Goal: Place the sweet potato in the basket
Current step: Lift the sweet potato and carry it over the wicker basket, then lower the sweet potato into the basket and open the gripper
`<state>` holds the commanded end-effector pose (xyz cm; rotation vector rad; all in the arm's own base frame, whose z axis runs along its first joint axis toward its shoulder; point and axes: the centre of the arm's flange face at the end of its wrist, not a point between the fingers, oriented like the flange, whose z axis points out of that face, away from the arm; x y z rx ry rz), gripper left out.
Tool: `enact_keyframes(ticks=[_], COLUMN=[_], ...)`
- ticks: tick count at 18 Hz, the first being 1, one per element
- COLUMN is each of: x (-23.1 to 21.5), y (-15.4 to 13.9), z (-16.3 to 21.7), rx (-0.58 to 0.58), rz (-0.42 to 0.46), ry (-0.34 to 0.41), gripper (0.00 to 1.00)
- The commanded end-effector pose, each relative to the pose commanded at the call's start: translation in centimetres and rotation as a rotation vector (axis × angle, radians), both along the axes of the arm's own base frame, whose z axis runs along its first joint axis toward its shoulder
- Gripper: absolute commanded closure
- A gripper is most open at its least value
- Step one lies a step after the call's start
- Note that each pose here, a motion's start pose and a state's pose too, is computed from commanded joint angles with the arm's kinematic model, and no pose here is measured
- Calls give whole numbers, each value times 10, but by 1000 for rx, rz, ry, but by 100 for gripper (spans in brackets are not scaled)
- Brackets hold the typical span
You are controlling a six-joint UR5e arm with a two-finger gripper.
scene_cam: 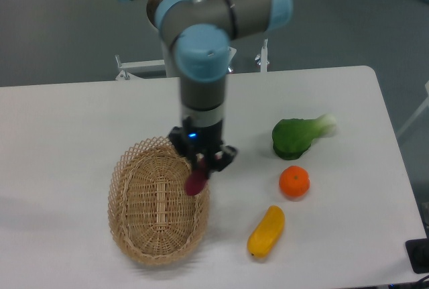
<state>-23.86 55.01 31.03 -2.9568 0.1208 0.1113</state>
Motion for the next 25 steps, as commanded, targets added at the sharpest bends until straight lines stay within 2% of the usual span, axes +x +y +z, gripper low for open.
enact_keyframes(ticks=[4, 13, 15, 16, 17, 18, 22, 25], x=[34, 51, 51, 51, 50, 49, 39, -8], y=[23, 37, 38, 39, 39, 40, 52, 53], z=[-51, -82, -80, -80, -78, -73, -39, -6], rx=[-102, -129, -126, -125, -121, -116, -57, -10], rz=[-76, -116, -117, -119, -117, -115, -113, -53], ry=[25, 35, 39, 40, 42, 47, 85, 120], gripper=[67, 64, 50, 32, 6, 0, 0, 0])
